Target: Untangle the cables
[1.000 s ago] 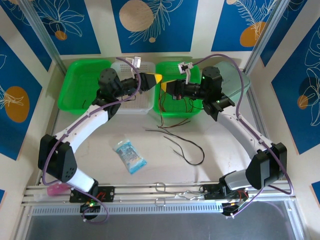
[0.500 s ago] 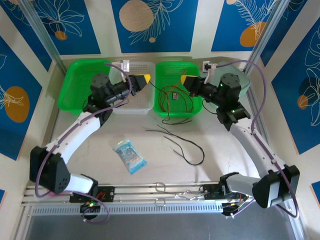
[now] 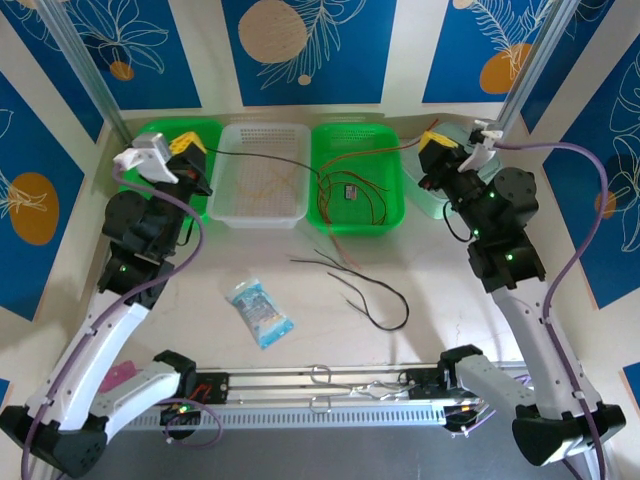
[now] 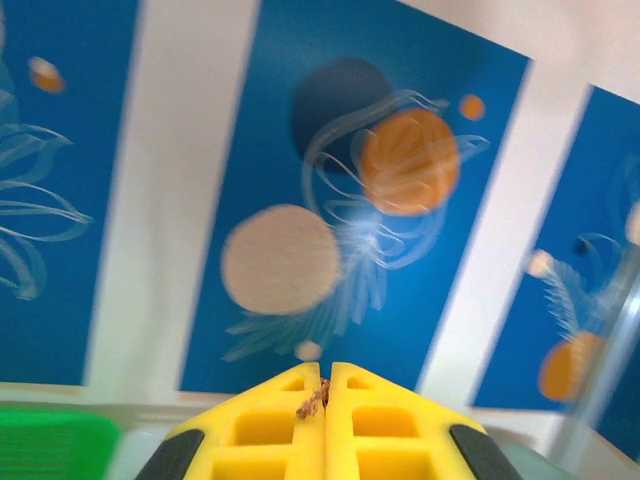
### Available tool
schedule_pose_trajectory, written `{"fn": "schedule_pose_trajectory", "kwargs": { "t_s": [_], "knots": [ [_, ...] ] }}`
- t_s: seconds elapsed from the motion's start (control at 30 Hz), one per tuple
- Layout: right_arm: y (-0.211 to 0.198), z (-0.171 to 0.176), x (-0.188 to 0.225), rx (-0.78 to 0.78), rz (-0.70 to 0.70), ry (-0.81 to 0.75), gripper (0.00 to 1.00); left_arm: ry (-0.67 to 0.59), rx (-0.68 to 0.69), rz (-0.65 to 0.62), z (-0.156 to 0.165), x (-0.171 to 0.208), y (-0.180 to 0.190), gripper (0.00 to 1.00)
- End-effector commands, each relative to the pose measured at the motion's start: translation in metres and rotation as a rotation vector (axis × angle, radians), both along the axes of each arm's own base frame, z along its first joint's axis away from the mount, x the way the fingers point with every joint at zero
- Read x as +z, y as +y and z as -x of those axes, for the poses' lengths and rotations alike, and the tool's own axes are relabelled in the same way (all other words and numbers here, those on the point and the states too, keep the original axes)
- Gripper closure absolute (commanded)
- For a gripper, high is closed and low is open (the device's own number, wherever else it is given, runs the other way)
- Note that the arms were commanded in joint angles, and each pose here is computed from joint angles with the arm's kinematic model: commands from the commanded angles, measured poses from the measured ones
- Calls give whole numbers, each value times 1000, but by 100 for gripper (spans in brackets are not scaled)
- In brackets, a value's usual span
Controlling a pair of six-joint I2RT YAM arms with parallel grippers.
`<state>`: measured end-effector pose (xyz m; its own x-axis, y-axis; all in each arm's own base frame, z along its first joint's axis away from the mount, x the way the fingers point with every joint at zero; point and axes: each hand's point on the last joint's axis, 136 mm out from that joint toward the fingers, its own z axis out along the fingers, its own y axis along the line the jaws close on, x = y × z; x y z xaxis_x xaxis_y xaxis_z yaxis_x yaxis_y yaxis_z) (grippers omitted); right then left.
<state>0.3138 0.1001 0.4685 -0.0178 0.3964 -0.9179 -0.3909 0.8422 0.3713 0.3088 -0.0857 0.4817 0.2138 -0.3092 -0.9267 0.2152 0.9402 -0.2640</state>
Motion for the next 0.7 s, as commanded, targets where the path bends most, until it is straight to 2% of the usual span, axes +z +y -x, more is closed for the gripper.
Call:
{"fn": "schedule_pose_trajectory", "kwargs": {
  "t_s": [0.0,0.37,0.67],
  "knots": [
    [-31,7,23,-170,10,-71,100,24,244,-28,1,-15,42,100],
    [-94,28,28,-492,8,-97,100,-96,590,108,52,-17,114,100],
    [-141,48,21,-732,-31,-89,100,-146,768,167,90,-16,148,100]
  ]
}}
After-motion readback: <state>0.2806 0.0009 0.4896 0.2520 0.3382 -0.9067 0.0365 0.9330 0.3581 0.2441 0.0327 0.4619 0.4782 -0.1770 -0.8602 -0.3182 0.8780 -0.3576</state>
